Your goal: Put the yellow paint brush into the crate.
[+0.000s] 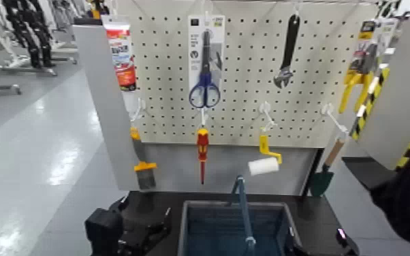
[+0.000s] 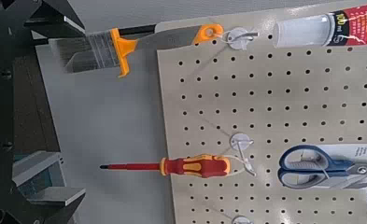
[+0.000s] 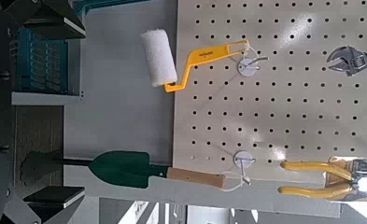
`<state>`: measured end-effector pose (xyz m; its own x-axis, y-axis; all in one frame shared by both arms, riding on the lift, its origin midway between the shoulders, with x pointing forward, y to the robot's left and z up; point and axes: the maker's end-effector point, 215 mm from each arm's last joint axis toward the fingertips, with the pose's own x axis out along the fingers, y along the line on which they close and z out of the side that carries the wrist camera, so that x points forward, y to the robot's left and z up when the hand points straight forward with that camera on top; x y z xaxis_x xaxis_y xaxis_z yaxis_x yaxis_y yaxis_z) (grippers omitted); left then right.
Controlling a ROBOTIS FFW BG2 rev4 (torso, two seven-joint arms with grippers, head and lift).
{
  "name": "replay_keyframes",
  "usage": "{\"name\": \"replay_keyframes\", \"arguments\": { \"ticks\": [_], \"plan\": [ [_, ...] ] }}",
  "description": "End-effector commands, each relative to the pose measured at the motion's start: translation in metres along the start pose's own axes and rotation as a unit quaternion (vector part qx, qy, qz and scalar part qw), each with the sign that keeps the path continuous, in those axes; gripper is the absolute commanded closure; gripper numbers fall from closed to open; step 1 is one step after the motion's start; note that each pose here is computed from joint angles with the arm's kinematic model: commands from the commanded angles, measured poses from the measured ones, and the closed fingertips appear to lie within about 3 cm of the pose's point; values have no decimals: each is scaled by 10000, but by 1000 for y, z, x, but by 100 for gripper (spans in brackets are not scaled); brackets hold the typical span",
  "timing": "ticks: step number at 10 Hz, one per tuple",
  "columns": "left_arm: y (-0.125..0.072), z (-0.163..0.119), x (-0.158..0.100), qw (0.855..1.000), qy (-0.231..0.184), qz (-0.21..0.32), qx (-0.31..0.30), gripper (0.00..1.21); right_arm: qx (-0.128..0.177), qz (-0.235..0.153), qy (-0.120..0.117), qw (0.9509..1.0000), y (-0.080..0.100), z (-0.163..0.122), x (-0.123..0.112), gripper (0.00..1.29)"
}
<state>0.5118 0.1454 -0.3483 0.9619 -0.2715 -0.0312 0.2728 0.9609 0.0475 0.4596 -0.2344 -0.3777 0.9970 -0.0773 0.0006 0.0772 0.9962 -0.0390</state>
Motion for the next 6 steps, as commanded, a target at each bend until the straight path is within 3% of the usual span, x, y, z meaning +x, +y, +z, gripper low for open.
{"name": "replay_keyframes", "arguments": {
  "ticks": [1,6],
  "plan": [
    [0,2,1,10000,-15,-8,12,11,-6,-2,-2,10000,-1,0,0,12],
    [9,4,4,10000,-14,-20,-3,11,-7,18,-9,10000,0,0,2,12]
  ]
}}
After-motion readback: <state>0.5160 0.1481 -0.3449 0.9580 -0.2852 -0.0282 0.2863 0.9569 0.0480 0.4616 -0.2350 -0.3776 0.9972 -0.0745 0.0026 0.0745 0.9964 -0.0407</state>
